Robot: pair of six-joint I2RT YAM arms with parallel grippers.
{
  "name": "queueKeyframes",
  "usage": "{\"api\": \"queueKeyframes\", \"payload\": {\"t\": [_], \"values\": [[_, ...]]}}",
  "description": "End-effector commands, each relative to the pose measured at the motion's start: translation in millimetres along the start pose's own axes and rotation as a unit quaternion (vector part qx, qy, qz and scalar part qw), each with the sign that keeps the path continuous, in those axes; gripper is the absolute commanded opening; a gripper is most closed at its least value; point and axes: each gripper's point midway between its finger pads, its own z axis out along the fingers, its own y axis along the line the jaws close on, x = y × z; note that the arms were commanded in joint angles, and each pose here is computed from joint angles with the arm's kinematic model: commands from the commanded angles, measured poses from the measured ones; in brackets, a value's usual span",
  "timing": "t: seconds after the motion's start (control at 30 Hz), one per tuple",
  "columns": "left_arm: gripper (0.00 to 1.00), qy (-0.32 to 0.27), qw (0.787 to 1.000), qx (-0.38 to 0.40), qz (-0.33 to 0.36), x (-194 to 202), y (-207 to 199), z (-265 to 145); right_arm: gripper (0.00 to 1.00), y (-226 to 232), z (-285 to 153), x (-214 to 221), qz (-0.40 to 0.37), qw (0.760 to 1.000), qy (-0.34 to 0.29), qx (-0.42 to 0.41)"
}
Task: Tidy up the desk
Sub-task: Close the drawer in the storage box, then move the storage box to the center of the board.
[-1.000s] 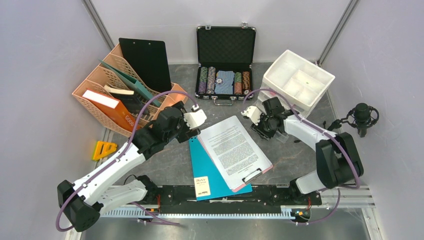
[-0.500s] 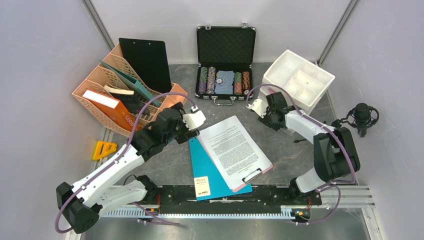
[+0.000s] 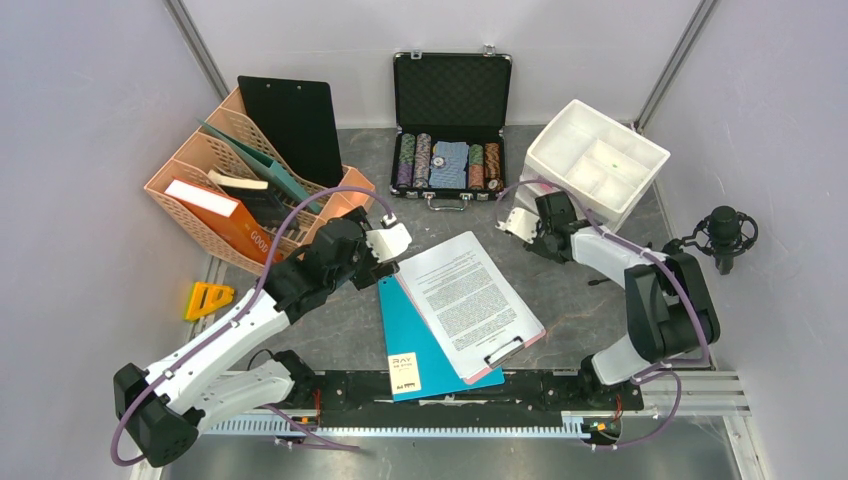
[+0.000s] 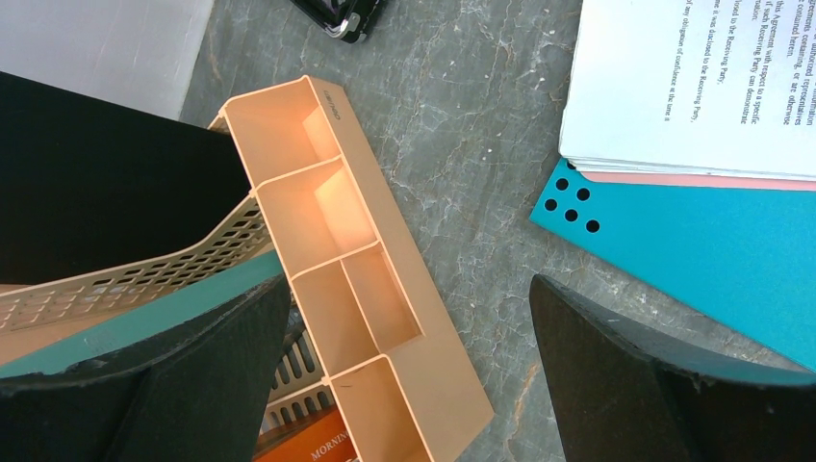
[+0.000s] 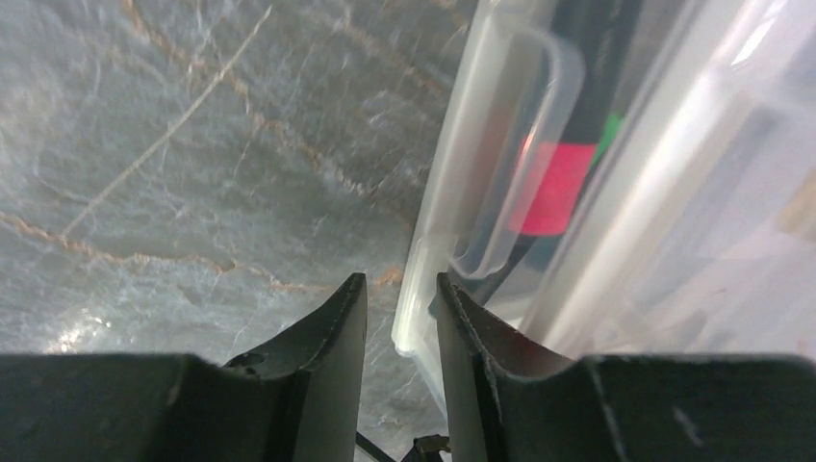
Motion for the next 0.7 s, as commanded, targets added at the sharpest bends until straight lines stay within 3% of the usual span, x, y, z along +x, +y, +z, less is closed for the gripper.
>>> {"api": "queueKeyframes", "payload": {"t": [0.0,0.27,0.67], "values": [[1.0,-0.021,1.0,-0.016,0.002,-9.2,8.7,-1.0,0.39,0.6,-8.8,18.2,-0.038,0.999,0.01,0.004],[1.0,-0.024,1.0,-0.014,-0.001,-11.7,8.2,1.3,0.4,18.8,-14.9,52.0,-0.057,0.998,0.028,-0.012],[1.0,-0.026,1.0,-0.011,-0.002,-15.4,8.5,3.4,0.4,-43.7,-8.3,84.2,-0.057,0.992,0.101,0.048]]}}
